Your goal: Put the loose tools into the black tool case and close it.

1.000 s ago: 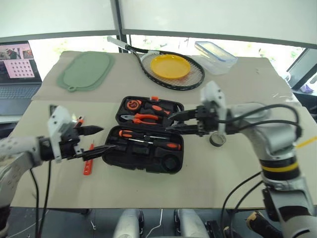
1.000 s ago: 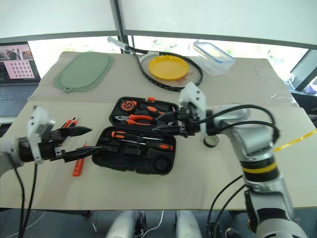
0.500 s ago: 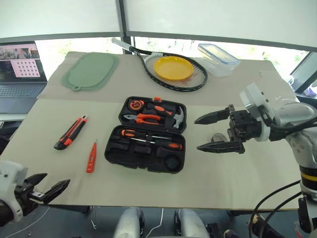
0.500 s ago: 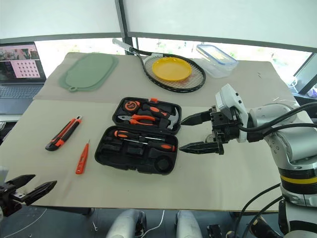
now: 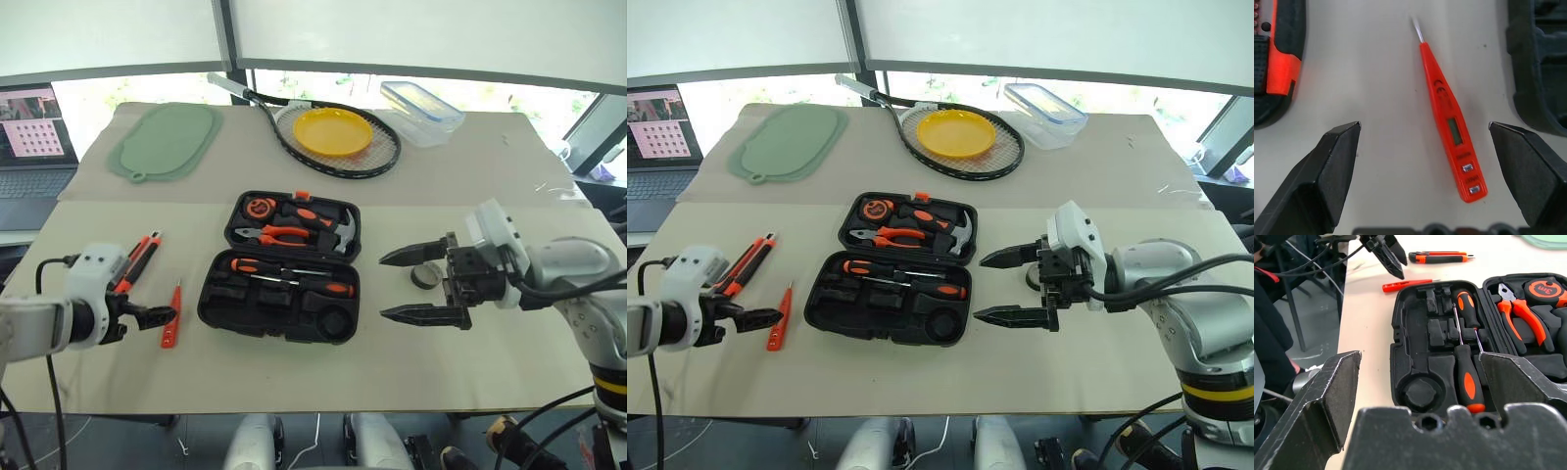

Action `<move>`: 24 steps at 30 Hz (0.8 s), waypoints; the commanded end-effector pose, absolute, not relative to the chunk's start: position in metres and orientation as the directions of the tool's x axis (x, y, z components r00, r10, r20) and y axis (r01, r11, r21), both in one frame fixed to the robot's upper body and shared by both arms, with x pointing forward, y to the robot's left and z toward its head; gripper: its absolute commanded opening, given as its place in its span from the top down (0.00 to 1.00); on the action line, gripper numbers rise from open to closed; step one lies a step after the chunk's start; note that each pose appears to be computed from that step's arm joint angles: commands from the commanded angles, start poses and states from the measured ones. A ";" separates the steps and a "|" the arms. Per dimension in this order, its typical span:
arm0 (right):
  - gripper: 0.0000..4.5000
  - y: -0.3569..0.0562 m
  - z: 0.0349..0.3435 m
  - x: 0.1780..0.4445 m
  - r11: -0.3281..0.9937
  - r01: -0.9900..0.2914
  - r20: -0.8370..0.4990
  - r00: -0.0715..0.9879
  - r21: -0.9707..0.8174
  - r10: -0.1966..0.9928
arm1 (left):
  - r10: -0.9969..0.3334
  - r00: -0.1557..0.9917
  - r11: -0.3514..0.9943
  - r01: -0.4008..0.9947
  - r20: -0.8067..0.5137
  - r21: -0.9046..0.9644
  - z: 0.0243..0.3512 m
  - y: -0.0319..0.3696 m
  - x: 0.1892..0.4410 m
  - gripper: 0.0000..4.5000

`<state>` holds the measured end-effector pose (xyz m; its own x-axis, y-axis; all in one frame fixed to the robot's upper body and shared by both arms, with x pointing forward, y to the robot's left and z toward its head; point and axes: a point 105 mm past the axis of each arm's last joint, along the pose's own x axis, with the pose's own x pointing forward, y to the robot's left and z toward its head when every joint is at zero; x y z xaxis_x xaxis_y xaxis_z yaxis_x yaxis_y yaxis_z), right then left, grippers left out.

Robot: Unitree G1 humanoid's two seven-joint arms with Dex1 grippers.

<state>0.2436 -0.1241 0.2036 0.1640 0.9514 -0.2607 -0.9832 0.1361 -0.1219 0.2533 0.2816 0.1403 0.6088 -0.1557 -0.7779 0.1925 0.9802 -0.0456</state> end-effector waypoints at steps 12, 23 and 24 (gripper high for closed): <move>0.00 -0.116 0.211 0.230 0.211 -0.959 -0.178 0.245 -0.187 0.953 | -0.221 0.358 0.960 0.244 -0.907 -0.137 0.115 0.256 0.254 0.00; 0.00 -0.119 0.215 0.221 0.215 -0.959 -0.181 0.249 -0.185 0.951 | -0.226 0.294 0.958 0.241 -0.929 -0.157 0.097 0.246 0.258 0.77; 0.00 -0.119 0.216 0.221 0.214 -0.959 -0.182 0.247 -0.184 0.952 | -0.217 0.296 0.960 0.235 -0.930 -0.149 0.097 0.247 0.258 0.84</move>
<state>0.2268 -0.1192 0.2054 0.2513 0.9486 -0.1923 -0.9639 0.2271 -0.1391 0.2679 0.2556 0.1152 0.3830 -0.1797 -0.9061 0.2207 0.9703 -0.0992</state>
